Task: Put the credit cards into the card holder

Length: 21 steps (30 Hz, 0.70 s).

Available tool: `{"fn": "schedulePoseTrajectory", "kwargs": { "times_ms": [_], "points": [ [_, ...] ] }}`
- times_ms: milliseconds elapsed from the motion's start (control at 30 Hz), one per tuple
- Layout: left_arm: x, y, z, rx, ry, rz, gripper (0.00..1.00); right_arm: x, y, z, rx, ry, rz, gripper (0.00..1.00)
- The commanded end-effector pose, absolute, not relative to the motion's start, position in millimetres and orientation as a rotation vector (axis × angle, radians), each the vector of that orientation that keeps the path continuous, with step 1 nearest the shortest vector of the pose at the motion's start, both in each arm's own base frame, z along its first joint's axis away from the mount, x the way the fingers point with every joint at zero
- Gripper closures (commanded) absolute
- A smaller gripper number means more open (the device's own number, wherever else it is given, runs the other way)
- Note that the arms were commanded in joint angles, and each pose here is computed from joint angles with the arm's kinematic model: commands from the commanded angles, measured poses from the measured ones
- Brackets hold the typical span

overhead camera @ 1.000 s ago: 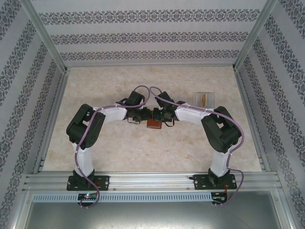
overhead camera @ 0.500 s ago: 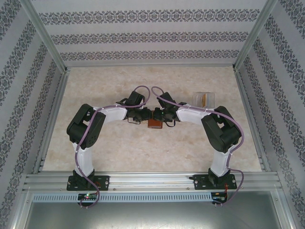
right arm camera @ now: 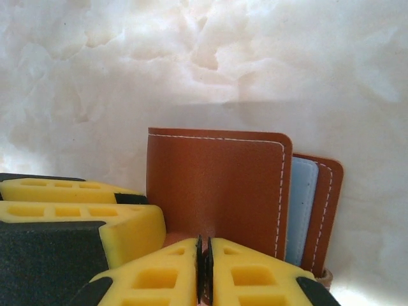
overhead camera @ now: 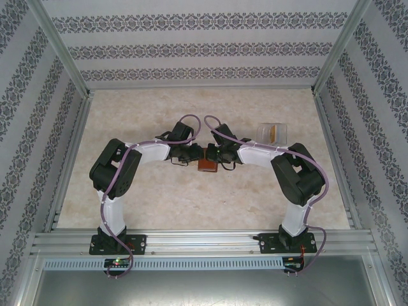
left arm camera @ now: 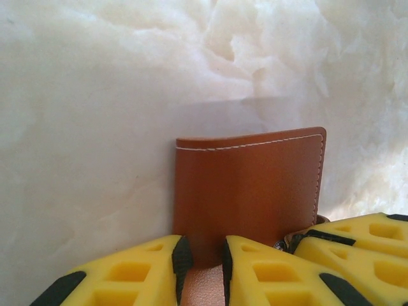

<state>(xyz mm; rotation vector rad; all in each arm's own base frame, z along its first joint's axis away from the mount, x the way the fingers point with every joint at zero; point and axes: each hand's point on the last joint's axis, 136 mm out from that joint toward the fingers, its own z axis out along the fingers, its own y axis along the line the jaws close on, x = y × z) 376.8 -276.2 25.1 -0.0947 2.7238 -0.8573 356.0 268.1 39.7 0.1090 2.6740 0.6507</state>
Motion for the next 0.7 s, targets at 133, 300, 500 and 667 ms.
{"fn": "schedulePoseTrajectory", "kwargs": {
  "times_ms": [133,300,500,667],
  "points": [
    [329.4,-262.0,-30.6,-0.147,2.957,-0.748,0.75,347.8,263.5,30.2,0.054,2.709,0.568,0.78],
    [330.8,-262.5,-30.0,-0.146,2.954,-0.747,0.76,345.4,261.3,31.9,0.015,2.706,0.505,0.78],
    [331.3,-262.2,-29.3,-0.147,2.955,-0.741,0.76,341.0,260.5,31.1,-0.03,2.707,0.463,0.84],
    [331.4,-262.2,-29.8,-0.151,2.956,-0.741,0.76,340.6,260.0,32.5,-0.055,2.694,0.435,0.9]
  ]
}}
